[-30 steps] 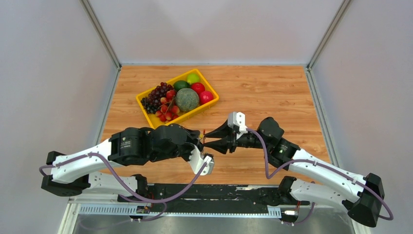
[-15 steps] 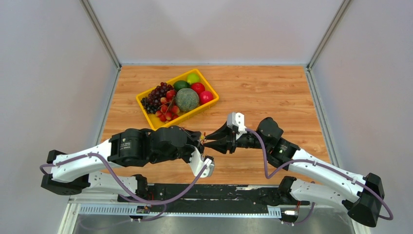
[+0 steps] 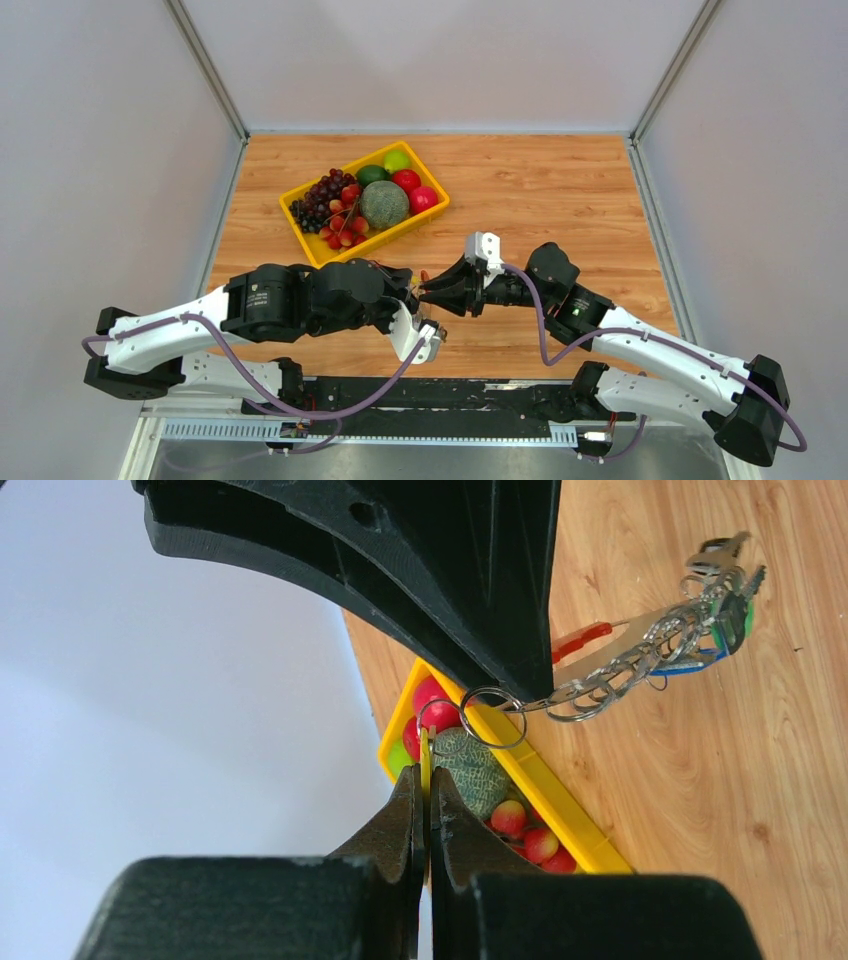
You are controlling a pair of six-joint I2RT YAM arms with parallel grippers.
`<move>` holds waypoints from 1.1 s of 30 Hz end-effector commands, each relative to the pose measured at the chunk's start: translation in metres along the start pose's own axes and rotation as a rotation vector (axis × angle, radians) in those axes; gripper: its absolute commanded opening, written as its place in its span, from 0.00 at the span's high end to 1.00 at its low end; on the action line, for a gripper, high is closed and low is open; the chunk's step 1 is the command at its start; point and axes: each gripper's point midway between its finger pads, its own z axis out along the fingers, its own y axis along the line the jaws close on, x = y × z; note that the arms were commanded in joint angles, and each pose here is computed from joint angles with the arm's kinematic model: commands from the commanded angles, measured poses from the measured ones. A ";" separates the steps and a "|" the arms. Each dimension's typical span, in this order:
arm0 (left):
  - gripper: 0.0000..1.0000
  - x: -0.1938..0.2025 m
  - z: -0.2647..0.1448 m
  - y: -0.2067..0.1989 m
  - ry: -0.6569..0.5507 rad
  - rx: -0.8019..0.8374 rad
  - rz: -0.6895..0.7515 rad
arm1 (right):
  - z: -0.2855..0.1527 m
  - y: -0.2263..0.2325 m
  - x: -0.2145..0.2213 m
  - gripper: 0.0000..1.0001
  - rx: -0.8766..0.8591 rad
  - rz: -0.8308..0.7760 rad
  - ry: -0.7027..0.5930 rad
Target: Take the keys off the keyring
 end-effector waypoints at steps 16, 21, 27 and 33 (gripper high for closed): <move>1.00 -0.009 -0.008 0.017 -0.047 -0.075 -0.037 | -0.007 0.005 -0.028 0.90 0.006 -0.016 -0.074; 1.00 -0.011 -0.006 0.017 -0.055 -0.080 -0.033 | -0.006 0.006 -0.029 0.74 -0.003 -0.013 -0.072; 1.00 -0.011 -0.008 0.019 -0.054 -0.083 -0.031 | -0.002 0.006 -0.029 0.83 -0.015 -0.009 -0.065; 1.00 -0.013 -0.005 0.015 -0.062 -0.071 -0.040 | -0.002 0.006 -0.032 0.78 -0.016 -0.007 -0.070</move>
